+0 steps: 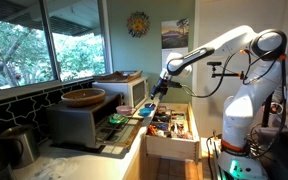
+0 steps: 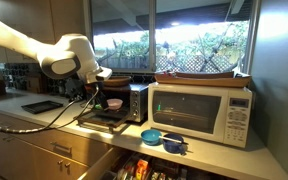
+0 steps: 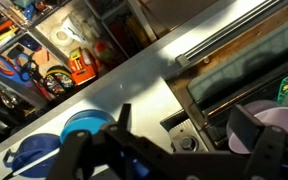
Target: Pick up the purple bowl and put it on top of the gray oven
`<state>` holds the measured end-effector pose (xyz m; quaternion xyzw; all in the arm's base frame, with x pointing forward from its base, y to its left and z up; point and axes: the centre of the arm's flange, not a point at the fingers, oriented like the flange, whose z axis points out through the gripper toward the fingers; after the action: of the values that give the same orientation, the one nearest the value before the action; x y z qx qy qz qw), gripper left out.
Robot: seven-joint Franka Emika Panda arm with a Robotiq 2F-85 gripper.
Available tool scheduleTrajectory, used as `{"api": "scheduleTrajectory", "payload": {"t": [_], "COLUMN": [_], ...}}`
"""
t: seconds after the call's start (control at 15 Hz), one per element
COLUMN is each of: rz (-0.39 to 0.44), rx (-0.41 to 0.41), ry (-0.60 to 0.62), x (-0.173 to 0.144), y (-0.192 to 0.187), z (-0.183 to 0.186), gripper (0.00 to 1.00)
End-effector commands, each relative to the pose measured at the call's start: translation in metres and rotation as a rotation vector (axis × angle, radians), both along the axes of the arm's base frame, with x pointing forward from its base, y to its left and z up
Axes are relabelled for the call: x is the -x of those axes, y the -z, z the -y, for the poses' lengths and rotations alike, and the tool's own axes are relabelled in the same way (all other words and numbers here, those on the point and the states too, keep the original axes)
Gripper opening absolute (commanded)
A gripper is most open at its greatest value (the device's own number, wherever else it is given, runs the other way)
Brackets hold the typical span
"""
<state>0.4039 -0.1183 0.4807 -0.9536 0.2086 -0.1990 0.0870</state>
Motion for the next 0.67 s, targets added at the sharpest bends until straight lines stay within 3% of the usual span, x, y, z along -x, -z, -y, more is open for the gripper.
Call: {"api": "scheduleTrajectory", "payload": {"t": [0.0,0.07,0.33,0.6], "rz": [-0.035,-0.016,-0.018,0.084], "rx": [-0.039,-0.013,-0.008,-0.029], "ry": [-0.034,-0.02,-0.024,0.188], "x": [-0.049,-0.023,-0.031,-0.085], "y": [-0.004,0.003,0.002,-0.013], "z": [-0.011,-0.01,-0.011,-0.036], "gripper": [1.0,1.0,1.0,1.0]}}
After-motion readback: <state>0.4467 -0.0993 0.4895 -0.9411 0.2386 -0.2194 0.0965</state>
